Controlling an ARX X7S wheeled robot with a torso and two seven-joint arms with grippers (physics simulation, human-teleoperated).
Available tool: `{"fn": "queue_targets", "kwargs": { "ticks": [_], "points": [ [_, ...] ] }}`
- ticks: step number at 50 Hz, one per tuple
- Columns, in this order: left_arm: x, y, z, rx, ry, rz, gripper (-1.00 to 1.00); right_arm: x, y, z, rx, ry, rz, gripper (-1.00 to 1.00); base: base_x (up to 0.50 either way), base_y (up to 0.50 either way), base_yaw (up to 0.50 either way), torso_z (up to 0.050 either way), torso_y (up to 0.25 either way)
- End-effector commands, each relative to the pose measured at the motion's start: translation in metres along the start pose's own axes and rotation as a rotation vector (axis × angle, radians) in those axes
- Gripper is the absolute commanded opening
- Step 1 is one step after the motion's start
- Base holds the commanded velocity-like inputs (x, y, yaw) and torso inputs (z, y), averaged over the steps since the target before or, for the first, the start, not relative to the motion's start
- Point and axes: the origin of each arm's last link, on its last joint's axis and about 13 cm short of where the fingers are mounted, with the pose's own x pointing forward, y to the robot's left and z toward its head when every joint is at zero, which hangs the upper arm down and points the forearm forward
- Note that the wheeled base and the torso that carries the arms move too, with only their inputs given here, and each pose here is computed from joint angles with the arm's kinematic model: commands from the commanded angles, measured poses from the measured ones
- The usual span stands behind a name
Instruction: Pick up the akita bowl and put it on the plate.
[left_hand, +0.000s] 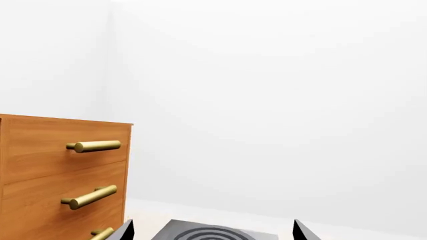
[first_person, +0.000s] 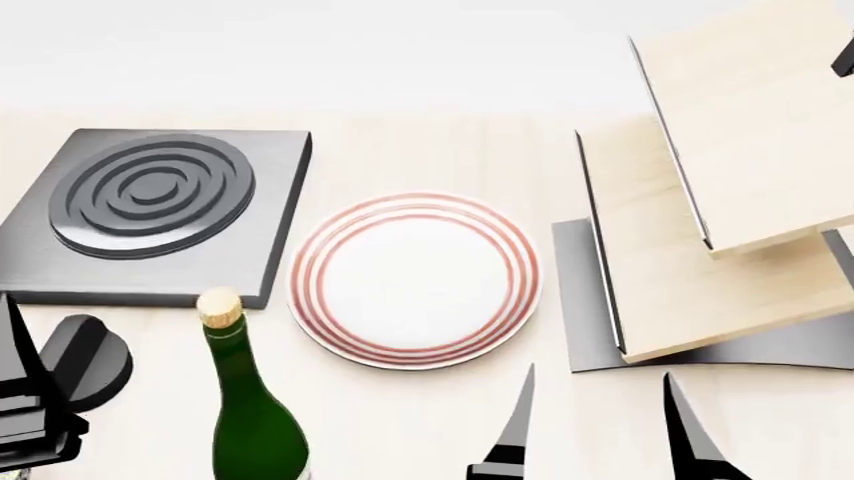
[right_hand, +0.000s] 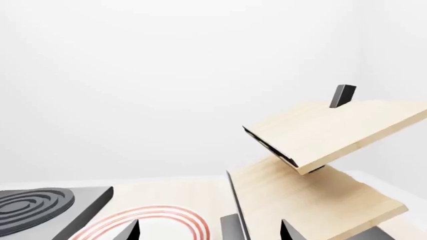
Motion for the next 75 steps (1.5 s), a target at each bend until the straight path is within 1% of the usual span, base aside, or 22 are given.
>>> {"fn": "queue_targets", "kwargs": {
  "ticks": [1,61,75],
  "points": [
    [-0.0003,0.0001,-0.0004,0.001,0.0,0.0,1.0,0.0,0.0003,-0.0008,0.0,0.004,0.002,1.0,0.2,0.0,0.0,0.0,0.0],
    [-0.0008,-0.0008,-0.0009,0.004,0.002,-0.005,1.0,-0.0001,0.0015,-0.0031,0.002,0.014,0.007,1.0,0.2,0.0,0.0,0.0,0.0],
    [-0.0007,-0.0012,-0.0019,0.007,0.005,-0.007,1.0,-0.0007,0.0015,-0.0043,0.008,0.018,0.014,1.0,0.02,0.0,0.0,0.0,0.0]
  ]
}}
